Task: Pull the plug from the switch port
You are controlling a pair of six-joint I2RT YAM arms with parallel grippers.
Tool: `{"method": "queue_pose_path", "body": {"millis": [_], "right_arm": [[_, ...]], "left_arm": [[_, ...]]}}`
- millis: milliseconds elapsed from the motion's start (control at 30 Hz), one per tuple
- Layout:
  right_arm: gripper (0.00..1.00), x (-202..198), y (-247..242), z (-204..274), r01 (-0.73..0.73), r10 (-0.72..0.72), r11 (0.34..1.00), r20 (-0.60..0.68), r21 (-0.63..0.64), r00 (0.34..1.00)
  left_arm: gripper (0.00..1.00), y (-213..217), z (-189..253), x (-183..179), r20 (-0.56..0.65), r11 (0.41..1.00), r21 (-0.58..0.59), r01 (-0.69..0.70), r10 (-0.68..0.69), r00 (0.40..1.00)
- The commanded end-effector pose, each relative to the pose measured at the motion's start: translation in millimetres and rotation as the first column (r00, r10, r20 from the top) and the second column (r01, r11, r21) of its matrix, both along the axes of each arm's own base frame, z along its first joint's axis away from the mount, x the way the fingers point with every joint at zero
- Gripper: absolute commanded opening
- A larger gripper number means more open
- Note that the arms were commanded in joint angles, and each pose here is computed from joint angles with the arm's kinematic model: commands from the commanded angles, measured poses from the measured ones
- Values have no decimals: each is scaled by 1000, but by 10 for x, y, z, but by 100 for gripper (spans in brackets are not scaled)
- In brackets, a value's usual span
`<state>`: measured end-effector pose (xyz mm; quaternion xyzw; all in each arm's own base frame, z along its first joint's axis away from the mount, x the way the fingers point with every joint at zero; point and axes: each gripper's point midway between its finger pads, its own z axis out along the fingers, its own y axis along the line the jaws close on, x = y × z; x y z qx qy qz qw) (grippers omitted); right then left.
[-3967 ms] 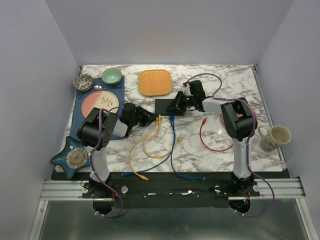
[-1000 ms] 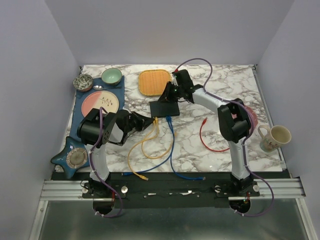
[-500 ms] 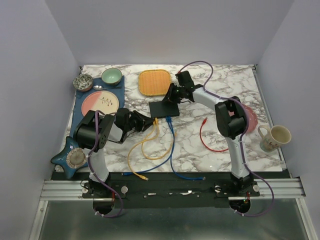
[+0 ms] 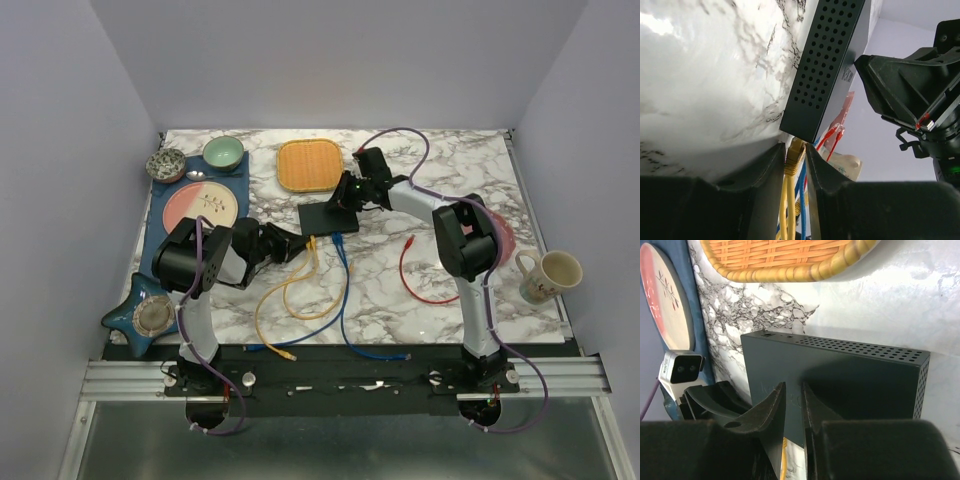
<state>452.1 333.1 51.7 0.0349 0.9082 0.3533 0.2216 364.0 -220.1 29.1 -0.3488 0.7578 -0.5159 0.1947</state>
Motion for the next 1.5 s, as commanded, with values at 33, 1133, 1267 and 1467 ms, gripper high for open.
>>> {"method": "queue_pose_path", "body": {"millis": [33, 1133, 1267, 1467], "right_arm": [[27, -211, -101, -238, -3, -1, 999, -76, -53, 997], [26, -254, -117, -316, -4, -1, 998, -88, -55, 996], [26, -249, -125, -307, 0, -5, 999, -87, -54, 996], [26, -256, -120, -317, -1, -4, 999, -89, -55, 996]], "left_arm": [[34, 89, -33, 105, -11, 997, -34, -71, 70, 997], [38, 106, -98, 8, -19, 999, -46, -26, 25, 999], [38, 66, -115, -18, -8, 1000, -8, 4, -4, 1000], [38, 66, -156, -19, -20, 998, 54, 16, -15, 1000]]}}
